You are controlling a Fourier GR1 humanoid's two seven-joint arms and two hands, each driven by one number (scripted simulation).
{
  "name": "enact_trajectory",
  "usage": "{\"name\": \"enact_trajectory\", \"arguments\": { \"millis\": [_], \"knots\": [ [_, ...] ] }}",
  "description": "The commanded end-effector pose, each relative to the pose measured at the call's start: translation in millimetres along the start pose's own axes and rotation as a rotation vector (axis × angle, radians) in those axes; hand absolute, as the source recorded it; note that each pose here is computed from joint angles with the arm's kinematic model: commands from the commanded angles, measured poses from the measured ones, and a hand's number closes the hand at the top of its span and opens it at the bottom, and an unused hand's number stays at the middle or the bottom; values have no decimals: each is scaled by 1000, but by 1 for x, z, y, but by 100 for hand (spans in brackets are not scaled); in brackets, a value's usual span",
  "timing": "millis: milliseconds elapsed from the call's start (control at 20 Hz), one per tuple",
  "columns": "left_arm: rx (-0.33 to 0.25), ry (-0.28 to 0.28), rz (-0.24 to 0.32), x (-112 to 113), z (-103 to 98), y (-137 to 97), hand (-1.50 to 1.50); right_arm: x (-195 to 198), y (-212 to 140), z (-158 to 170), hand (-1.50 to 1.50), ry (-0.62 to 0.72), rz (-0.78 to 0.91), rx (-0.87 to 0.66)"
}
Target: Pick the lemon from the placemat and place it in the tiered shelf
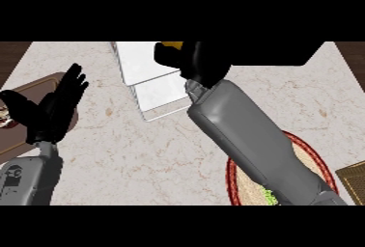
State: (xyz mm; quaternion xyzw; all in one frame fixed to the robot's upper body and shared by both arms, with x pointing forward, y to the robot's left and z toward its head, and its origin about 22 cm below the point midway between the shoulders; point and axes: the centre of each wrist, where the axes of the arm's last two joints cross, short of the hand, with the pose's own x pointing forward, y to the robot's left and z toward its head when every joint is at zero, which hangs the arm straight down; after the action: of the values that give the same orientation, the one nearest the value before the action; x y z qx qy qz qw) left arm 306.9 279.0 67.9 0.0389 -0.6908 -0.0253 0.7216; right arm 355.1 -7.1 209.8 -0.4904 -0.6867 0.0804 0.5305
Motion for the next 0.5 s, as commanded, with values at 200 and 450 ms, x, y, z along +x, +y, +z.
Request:
{"name": "enact_trajectory", "arguments": {
  "millis": [200,450],
  "knots": [
    [-4,8,-7,2,1,-15,0,-20,-13,-17,-150,120,-174,-176],
    [14,-4,-2,-3,11,1,0,-14,-48,-1,-150,155,-238,40]
  ]
}}
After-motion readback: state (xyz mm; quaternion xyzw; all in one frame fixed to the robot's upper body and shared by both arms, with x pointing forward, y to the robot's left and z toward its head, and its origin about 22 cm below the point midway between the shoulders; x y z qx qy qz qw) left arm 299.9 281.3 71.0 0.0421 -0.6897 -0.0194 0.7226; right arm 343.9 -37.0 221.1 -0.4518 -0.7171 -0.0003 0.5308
